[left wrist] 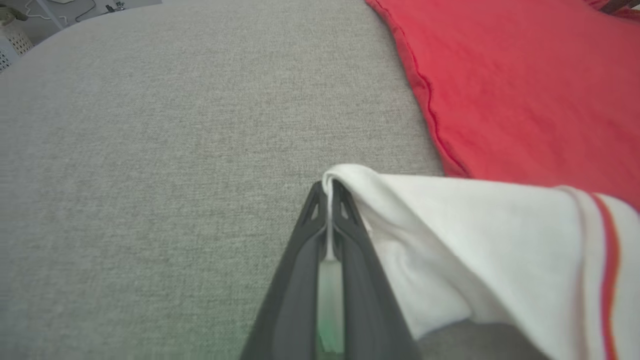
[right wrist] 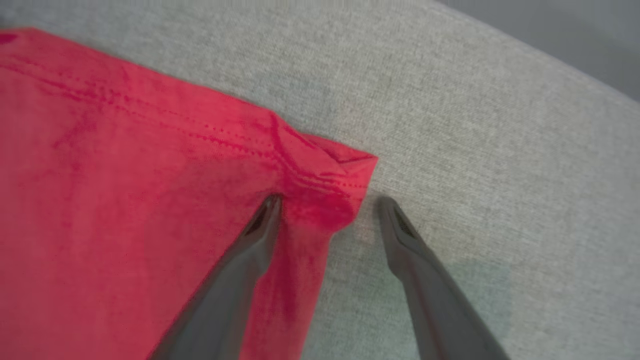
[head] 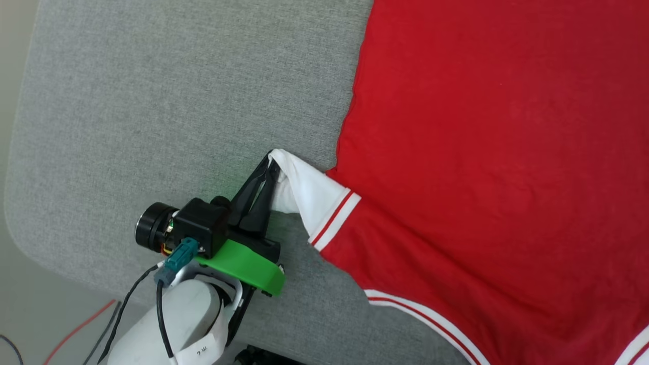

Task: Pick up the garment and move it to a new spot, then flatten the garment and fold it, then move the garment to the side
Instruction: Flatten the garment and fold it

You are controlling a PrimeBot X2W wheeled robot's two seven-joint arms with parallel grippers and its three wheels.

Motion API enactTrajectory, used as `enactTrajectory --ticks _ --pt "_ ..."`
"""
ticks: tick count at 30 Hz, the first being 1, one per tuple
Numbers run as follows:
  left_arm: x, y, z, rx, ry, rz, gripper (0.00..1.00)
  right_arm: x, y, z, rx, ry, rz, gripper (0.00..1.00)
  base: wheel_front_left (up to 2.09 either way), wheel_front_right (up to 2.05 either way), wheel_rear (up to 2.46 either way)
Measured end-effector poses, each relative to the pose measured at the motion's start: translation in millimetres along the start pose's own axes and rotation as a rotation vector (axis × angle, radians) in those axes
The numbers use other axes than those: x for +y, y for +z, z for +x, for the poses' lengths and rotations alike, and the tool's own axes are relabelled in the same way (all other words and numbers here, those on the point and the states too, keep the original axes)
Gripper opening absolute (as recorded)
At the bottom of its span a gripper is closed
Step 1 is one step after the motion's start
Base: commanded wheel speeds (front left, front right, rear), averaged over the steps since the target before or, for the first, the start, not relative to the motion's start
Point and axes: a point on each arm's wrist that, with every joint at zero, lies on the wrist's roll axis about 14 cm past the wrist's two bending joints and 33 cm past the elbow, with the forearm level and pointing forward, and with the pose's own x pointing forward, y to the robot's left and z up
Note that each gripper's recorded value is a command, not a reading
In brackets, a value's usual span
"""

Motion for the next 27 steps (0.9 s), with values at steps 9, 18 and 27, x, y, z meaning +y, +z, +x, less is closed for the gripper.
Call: enactTrajectory --ticks 9,18,27 --pt "11 6 -7 -0.017 0.031 0.013 0.00 7 27 -24 -0.147 0.021 -0.010 0.00 0.00 0.00 0.00" --pt "14 18 -39 -0.051 0.057 0.017 0.00 1 25 -95 -0.330 0.007 -0.075 0.00 0.00 0.00 0.00" --pt "8 34 -64 -0.088 0.053 0.038 0.00 -18 -50 -160 -0.368 -0.012 -0.120 0.00 0.00 0.00 0.00"
